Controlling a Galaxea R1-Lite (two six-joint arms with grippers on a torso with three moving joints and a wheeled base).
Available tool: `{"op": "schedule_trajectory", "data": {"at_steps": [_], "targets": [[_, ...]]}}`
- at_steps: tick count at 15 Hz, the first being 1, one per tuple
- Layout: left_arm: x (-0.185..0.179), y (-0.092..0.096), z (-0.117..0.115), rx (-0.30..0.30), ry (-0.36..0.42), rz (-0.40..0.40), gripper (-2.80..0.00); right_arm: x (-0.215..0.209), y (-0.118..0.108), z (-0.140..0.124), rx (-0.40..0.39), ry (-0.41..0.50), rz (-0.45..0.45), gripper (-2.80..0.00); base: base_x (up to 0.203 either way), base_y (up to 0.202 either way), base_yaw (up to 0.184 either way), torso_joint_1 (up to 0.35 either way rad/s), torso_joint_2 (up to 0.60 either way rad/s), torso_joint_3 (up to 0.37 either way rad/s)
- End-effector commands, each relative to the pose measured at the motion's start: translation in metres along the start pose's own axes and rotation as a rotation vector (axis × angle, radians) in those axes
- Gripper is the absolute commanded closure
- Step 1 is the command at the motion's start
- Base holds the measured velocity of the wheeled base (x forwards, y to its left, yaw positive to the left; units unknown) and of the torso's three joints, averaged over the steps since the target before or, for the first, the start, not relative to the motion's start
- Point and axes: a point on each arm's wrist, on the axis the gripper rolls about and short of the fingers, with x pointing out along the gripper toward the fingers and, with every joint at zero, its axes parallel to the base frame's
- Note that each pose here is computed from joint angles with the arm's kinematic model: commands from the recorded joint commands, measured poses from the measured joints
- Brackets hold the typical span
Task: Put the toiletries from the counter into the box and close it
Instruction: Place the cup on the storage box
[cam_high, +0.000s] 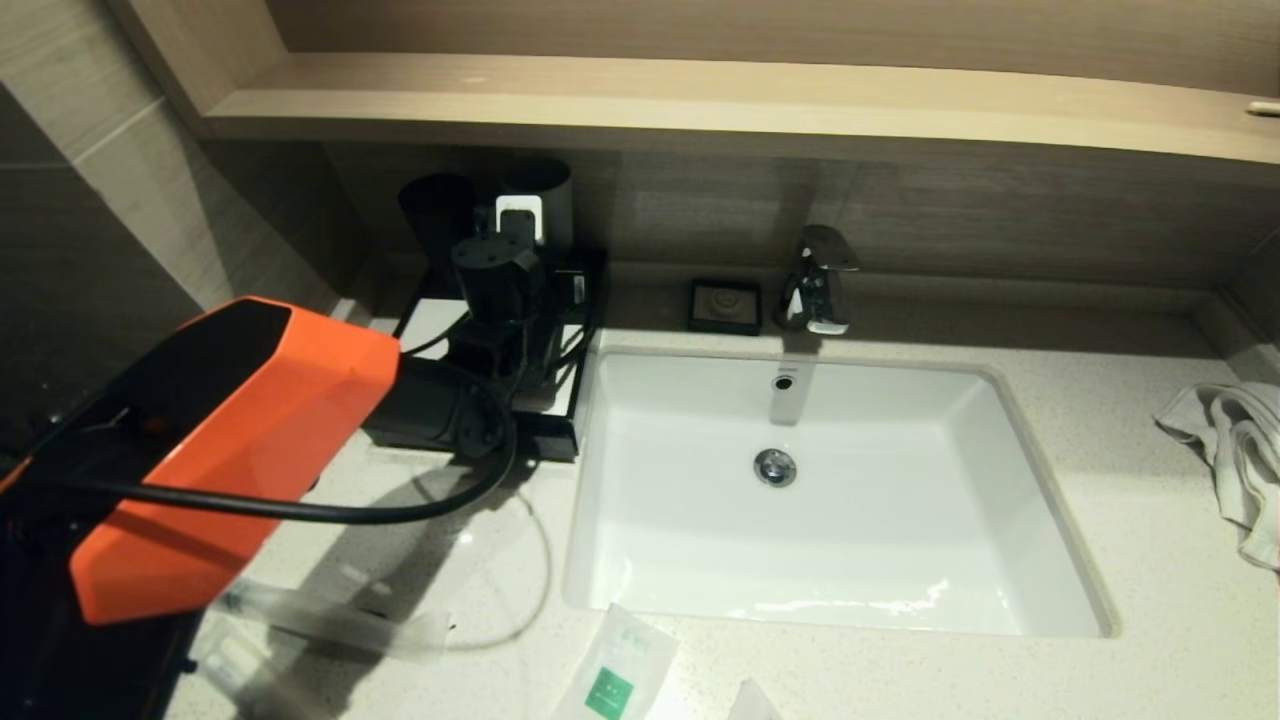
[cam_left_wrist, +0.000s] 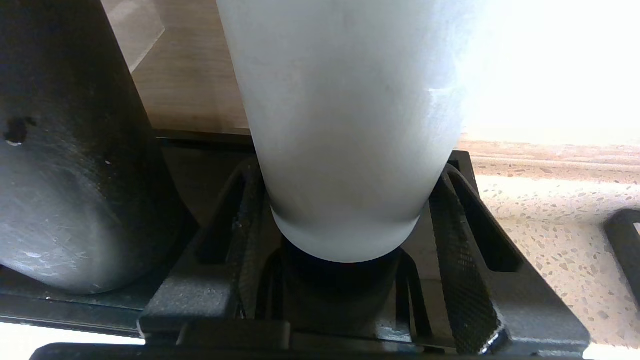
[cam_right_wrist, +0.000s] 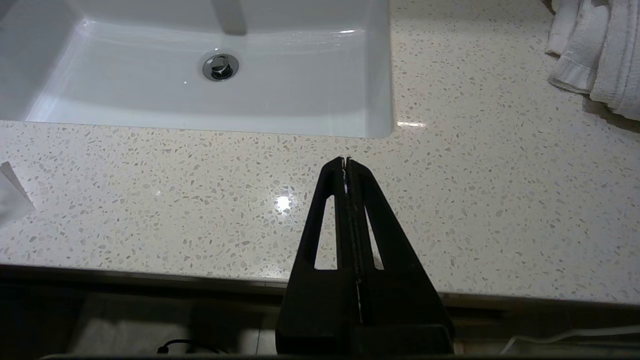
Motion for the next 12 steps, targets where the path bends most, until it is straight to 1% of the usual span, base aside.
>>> {"op": "schedule_trajectory", "data": {"at_steps": [1,6,12], "targets": [[0.0001,0.0000,0.0001,-0.002,-0.004,0.003,0.00,0.0000,0.0000,0.0000,0.000,0.000,-0.001,0.00,0.000,0.000,0.000,0.000,0.00,0.000],[0.0010,-0.0017,0.0012,-0.002,-0.004,0.001,0.00,0.0000,0.0000,0.0000,0.000,0.000,0.000,0.00,0.000,0.000,0.000,0.000,0.00,0.000],[-0.0004,-0.0008,-0.0026,0.008,0.010,0.002,0.00,0.0000,0.0000,0.0000,0.000,0.000,0.000,0.00,0.000,0.000,0.000,0.000,0.00,0.000]]}}
